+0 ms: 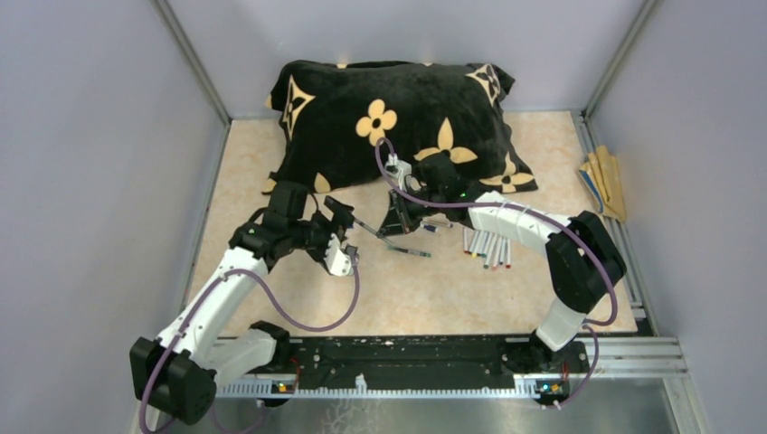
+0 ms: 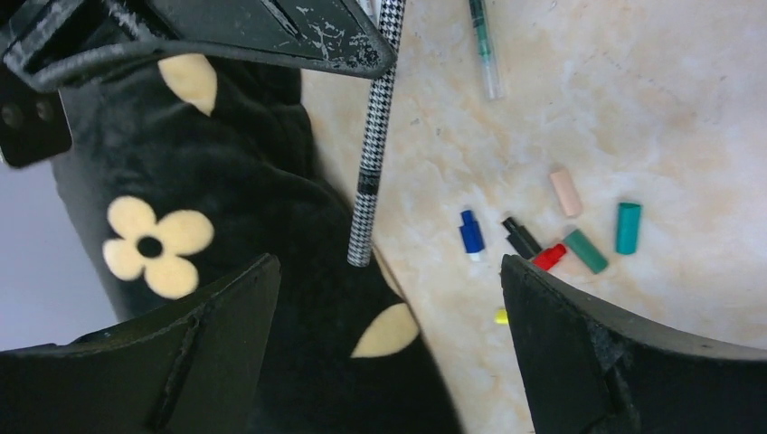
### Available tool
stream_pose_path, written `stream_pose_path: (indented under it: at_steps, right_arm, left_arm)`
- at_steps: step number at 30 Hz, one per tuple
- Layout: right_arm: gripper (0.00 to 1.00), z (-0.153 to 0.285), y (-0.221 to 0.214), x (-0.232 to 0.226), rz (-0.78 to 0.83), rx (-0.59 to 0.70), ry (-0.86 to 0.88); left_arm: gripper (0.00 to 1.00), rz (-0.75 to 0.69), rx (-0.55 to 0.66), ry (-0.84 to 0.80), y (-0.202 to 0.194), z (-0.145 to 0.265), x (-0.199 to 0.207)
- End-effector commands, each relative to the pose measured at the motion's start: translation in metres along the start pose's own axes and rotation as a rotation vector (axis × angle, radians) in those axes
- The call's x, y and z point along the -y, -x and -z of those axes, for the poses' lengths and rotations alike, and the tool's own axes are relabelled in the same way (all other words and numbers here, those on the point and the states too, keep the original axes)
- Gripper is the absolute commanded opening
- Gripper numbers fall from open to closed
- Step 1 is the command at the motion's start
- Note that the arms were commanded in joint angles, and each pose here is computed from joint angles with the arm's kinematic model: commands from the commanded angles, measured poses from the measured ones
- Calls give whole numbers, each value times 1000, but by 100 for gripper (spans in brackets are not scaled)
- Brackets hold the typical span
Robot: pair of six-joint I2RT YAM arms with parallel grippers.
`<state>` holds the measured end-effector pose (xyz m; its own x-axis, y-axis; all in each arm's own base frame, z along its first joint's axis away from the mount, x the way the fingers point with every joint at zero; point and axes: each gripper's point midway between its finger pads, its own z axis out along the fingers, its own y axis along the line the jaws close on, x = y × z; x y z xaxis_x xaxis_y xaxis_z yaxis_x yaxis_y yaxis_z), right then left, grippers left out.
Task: Open the pen caps
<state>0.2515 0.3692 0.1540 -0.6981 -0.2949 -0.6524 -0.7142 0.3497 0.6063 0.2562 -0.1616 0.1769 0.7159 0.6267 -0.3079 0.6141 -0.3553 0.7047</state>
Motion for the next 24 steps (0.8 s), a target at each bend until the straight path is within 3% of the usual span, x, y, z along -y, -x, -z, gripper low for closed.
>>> stream_pose_path:
  at_steps: [1,10,16,19,24]
  right_arm:
    - [0,7,20,-34,35,23,104]
    - [0,5,21,-44,31,23,148]
    - [0,2,16,-43,23,10,157]
    - [0,-5,12,-47,24,-7,164]
    - [19,-24,5,-58,29,-40,182]
  left_arm:
    - [94,-126,-45,14,-4,-10,-21]
    - [64,-136,-65,-81,-3,-28,-9]
    - [30,-111,-97,-96,-9,-28,-8]
    - [0,-116,-83,-84,-5,-27,-11]
    - [0,-125,-65,-72,2,-24,-14]
